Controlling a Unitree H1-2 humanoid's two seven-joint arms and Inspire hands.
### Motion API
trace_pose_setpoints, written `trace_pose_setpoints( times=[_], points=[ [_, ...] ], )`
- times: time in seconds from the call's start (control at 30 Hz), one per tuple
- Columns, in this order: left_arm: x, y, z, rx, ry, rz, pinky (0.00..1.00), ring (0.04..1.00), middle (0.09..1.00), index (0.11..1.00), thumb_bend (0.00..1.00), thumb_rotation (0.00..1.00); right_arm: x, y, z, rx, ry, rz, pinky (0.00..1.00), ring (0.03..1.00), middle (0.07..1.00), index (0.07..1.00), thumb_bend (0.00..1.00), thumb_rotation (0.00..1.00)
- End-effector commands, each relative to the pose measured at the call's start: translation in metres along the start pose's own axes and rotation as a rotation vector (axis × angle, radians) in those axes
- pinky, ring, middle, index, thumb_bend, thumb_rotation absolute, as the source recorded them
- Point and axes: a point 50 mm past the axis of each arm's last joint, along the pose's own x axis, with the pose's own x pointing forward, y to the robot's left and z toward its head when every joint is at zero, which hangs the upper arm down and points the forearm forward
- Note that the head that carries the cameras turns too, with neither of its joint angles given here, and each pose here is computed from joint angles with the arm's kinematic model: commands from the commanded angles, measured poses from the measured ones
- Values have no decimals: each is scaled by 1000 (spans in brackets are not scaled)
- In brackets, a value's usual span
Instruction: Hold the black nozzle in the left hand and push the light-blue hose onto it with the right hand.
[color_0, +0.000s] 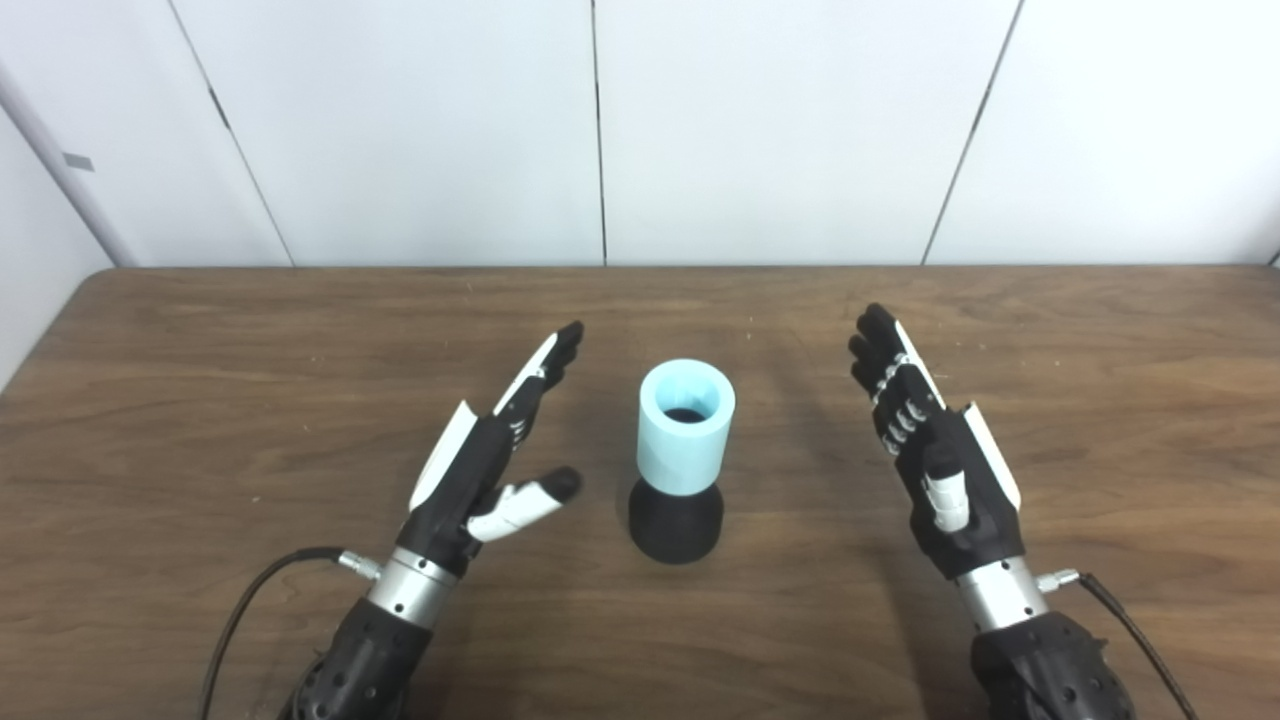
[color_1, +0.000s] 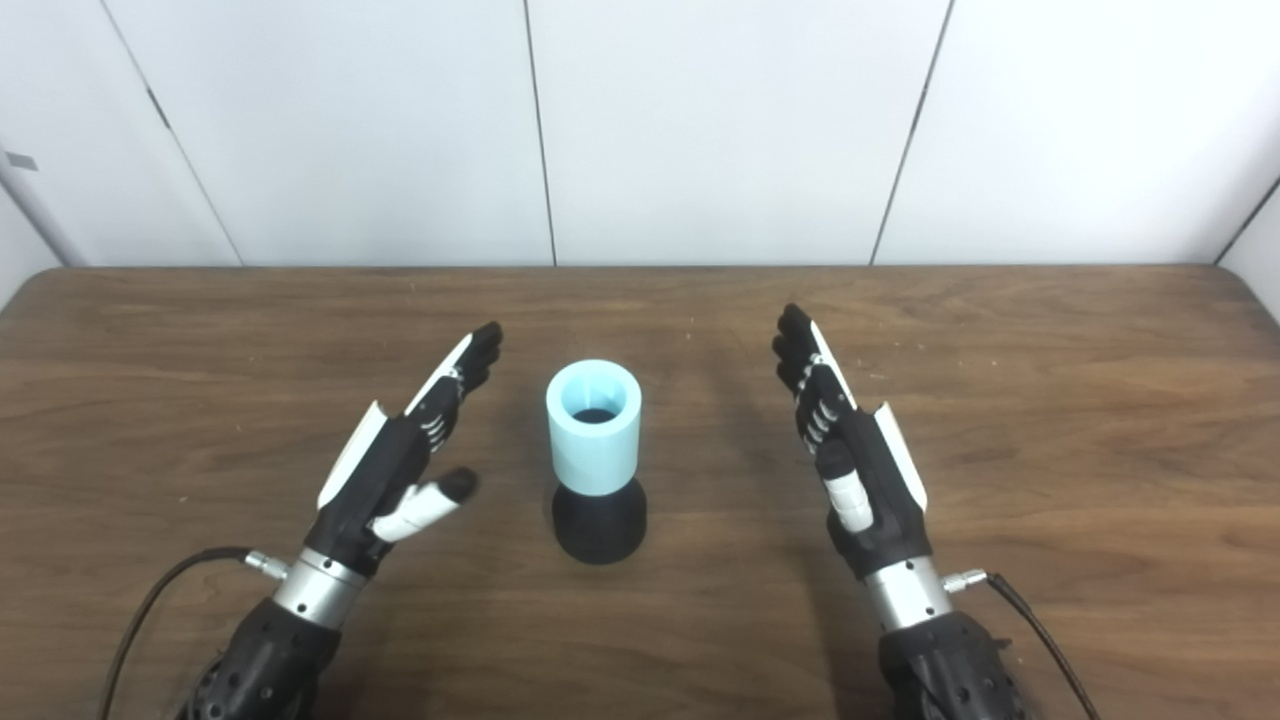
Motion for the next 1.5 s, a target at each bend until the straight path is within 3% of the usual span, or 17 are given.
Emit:
trace_pose_setpoints(
  times=[0.0, 0.1, 0.27, 0.4, 0.83, 1.47],
  points=[
    [6, -2, 21, -28, -88, 31, 1000, 1000, 1000, 1000, 1000, 925, 6, 0, 10, -9, -43, -7, 1000, 1000, 1000, 1000, 759, 968],
    [-1, -9, 24, -19, -68, 77, 1000, 1000, 1000, 1000, 1000, 942, 6, 2, 9, -29, -33, -14, 1000, 1000, 1000, 1000, 757, 975],
    [-6, -26, 24, 61, 23, 319, 1000, 1000, 1000, 1000, 1000, 999, 6, 5, 9, -62, 20, -28, 1000, 1000, 1000, 1000, 737, 1000],
    [-5, -29, 21, 38, 96, 379, 1000, 1000, 1000, 1000, 983, 1000, 4, 7, 13, -83, 51, -27, 1000, 1000, 1000, 1000, 769, 1000],
    [-2, -29, 22, -66, 215, 436, 1000, 1000, 1000, 1000, 946, 1000, 3, 10, 9, -70, 42, -63, 1000, 1000, 1000, 1000, 764, 1000],
    [-2, -25, 19, -55, 212, 397, 1000, 1000, 1000, 1000, 953, 1000, 6, 7, 1, 41, 52, -109, 1000, 1000, 1000, 1000, 759, 1000]
  ],
)
